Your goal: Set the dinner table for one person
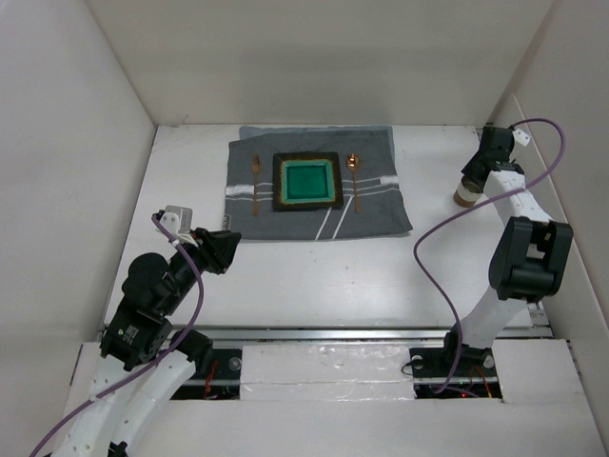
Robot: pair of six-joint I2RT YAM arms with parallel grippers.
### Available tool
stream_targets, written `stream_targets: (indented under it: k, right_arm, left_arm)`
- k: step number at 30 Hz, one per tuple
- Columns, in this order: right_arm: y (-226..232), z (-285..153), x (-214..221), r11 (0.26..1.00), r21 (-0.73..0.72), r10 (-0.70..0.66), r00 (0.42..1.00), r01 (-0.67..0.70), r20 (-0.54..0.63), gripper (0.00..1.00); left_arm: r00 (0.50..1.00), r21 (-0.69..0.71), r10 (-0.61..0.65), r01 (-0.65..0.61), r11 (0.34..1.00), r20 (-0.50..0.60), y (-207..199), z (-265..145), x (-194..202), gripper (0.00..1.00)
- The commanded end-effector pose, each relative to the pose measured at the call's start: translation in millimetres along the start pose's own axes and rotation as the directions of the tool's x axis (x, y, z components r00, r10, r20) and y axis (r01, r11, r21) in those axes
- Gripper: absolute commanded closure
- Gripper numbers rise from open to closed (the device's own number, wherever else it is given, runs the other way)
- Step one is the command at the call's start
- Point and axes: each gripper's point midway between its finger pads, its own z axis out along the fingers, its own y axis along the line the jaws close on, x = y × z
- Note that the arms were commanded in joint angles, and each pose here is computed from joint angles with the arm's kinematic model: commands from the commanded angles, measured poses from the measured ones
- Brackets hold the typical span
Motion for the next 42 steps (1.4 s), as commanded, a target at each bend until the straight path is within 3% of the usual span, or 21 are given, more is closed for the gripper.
stream_targets:
  k: [1,13,20,30,35,37,42]
  right_arm:
    - [9.2,20.1,-4.6,0.999,0.015,-0.038,0.999,0.038,-0.015,0.54]
    - [20.2,52.9,12.6,0.996,-0.012,-0.085,0.995,0.084,-0.049,0.56]
    - [29.1,26.3,-14.5,0.998,-0.041,-0.046,0.997,0.048,0.063,0.59]
    - [36.2,55.8,28.6,0.994,-0.038,-0.103,0.991,0.1,-0.089,0.59]
    - [43.6,62.3,35.6,0.994,-0.05,-0.106,0.989,0.101,-0.1,0.77]
    - [52.5,57.4,32.3,0.992,-0.052,-0.115,0.99,0.111,-0.084,0.98]
    - [112.7,12.0,-4.4,0.97,-0.131,-0.192,0.975,0.205,0.111,1.0]
  left_arm:
    - [0.999,0.032,0.012,-0.013,0.999,0.042,-5.9,0.0,-9.5,0.74]
    - [0.999,0.028,0.012,-0.013,1.0,0.032,-4.8,2.3,-7.0,0.74]
    - [1.0,0.028,0.012,-0.012,1.0,0.019,-4.7,5.5,-4.6,0.74]
    - [1.0,0.022,0.01,-0.01,1.0,0.016,-3.4,6.0,-3.7,0.74]
    - [1.0,0.021,0.012,-0.012,1.0,0.013,-3.3,6.8,-3.5,0.74]
    - [1.0,0.016,0.01,-0.01,1.0,0.01,-2.5,7.4,-2.8,0.74]
    - [1.0,0.017,0.013,-0.013,1.0,-0.005,-2.4,10.6,-0.3,0.74]
